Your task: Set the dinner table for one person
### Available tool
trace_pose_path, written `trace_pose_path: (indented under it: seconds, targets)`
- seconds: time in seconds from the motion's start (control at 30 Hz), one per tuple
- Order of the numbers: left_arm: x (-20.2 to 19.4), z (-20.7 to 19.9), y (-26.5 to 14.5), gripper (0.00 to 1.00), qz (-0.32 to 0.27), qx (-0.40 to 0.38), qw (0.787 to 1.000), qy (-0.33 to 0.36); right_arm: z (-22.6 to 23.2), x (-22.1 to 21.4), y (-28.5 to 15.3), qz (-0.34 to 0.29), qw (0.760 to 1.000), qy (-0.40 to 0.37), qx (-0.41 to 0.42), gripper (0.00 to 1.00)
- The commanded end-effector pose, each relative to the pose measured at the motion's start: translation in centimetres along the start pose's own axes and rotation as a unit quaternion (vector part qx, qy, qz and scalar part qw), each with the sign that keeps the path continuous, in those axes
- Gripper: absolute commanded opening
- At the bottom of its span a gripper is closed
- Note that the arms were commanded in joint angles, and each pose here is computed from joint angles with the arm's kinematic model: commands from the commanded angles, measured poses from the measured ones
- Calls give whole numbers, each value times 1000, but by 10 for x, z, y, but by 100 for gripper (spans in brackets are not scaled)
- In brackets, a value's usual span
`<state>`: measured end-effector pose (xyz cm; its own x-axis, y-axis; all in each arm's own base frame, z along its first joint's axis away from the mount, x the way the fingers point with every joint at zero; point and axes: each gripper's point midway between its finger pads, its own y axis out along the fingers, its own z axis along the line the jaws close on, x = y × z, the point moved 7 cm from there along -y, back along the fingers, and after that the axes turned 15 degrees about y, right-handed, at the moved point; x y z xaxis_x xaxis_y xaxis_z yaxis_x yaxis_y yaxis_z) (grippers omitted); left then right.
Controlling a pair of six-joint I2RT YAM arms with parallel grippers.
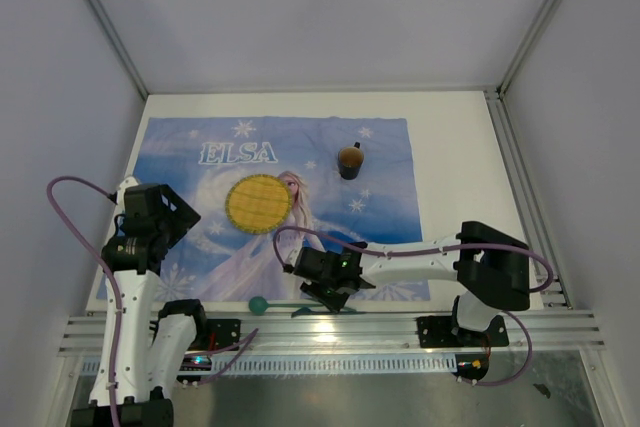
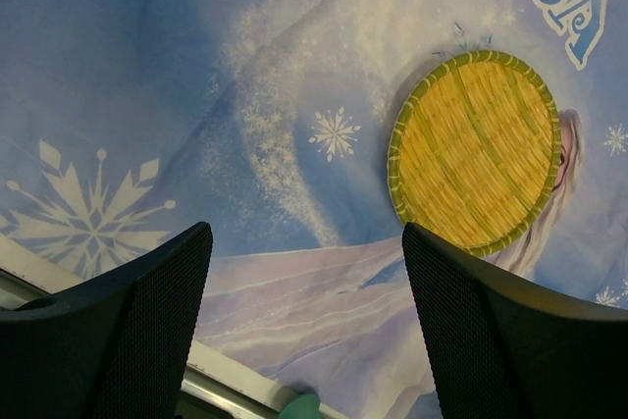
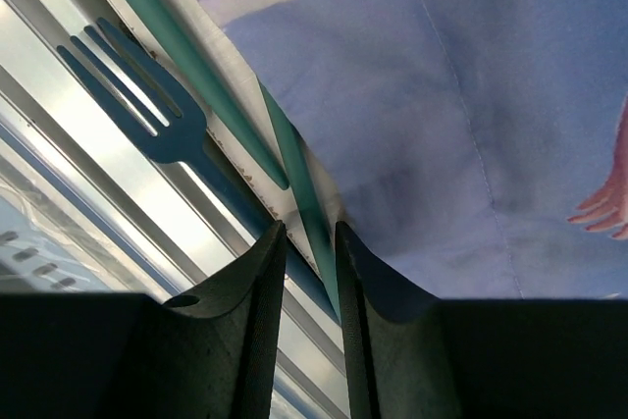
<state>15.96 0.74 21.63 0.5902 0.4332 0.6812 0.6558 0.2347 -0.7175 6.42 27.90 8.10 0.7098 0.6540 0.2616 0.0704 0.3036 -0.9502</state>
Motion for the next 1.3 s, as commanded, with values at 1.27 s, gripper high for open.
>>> trace_pose_path:
  seconds: [1.27]
  targets:
    - [8,2,-5,81,-23,12,1000,-1,13,-32,-40,72,991,-59,91,4]
